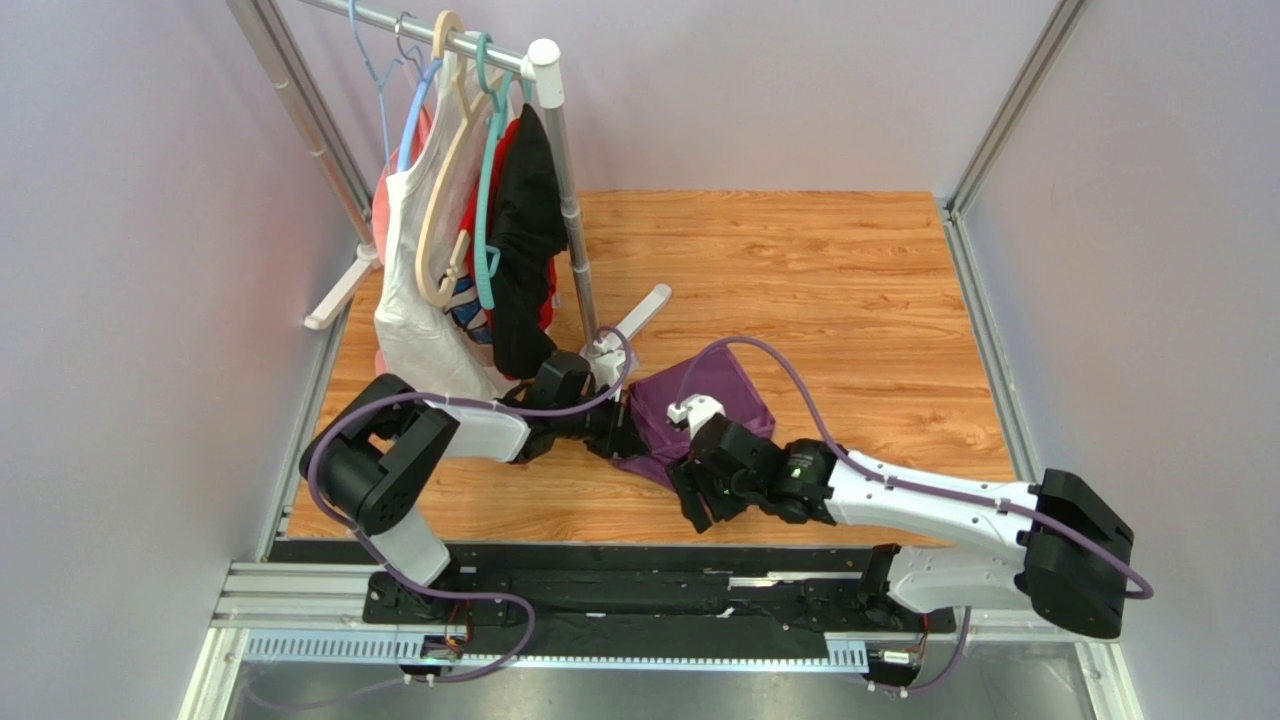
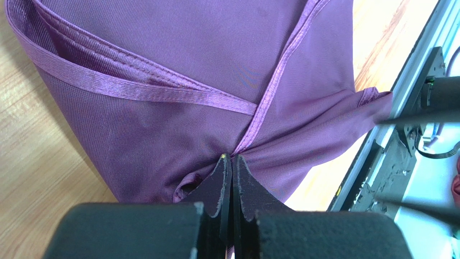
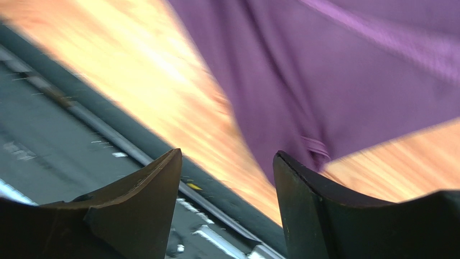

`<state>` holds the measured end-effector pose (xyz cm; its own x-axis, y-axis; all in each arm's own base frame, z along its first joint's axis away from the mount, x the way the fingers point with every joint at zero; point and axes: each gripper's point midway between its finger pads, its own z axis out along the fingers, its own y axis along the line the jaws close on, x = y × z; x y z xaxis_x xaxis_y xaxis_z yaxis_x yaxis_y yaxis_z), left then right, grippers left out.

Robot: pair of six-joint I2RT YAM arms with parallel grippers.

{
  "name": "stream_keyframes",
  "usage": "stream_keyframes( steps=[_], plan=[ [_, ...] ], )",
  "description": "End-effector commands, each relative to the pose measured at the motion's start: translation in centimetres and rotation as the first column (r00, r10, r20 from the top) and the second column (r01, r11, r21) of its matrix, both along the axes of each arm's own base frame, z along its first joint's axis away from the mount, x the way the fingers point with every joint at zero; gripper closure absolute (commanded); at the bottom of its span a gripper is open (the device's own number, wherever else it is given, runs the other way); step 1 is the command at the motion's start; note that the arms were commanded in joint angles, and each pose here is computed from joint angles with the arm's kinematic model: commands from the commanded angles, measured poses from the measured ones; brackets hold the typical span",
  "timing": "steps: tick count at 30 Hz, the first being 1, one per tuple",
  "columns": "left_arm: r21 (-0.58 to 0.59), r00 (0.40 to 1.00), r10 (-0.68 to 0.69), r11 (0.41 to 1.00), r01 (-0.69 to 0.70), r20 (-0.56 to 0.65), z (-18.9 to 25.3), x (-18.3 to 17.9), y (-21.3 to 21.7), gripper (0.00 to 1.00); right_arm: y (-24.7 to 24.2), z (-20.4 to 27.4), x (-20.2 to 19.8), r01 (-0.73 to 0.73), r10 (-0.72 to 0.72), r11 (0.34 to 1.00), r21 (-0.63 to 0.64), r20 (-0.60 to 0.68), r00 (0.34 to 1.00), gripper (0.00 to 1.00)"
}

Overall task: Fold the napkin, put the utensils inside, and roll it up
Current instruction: Roll the napkin with the utensil

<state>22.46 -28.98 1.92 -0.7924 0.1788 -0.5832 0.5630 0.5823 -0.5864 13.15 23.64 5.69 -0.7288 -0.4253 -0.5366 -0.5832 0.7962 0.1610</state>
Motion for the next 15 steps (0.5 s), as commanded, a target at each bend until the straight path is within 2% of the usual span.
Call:
stream_keyframes(
  steps=[1, 6, 15],
  plan=[
    [0.213, 0.991, 0.01, 0.977, 0.018, -0.131, -5.1, -2.7, 3.7, 1.0, 2.8, 3.9, 1.2, -0.068, 0.066, 0.998, 0.003, 0.196, 0.978, 0.32],
    [0.211, 0.992, 0.002, 0.977, 0.025, -0.126, -5.0, -2.3, 3.5, 1.0, 3.8, 2.9, 2.8, -0.068, 0.094, 0.994, -0.089, 0.345, 0.934, 0.33],
    [0.215, 0.988, -0.005, 0.976, 0.038, -0.153, -5.5, -2.5, 3.5, 1.0, 4.9, -0.2, 3.6, -0.105, 0.177, 0.975, -0.194, 0.403, 0.898, 0.34]
  ],
)
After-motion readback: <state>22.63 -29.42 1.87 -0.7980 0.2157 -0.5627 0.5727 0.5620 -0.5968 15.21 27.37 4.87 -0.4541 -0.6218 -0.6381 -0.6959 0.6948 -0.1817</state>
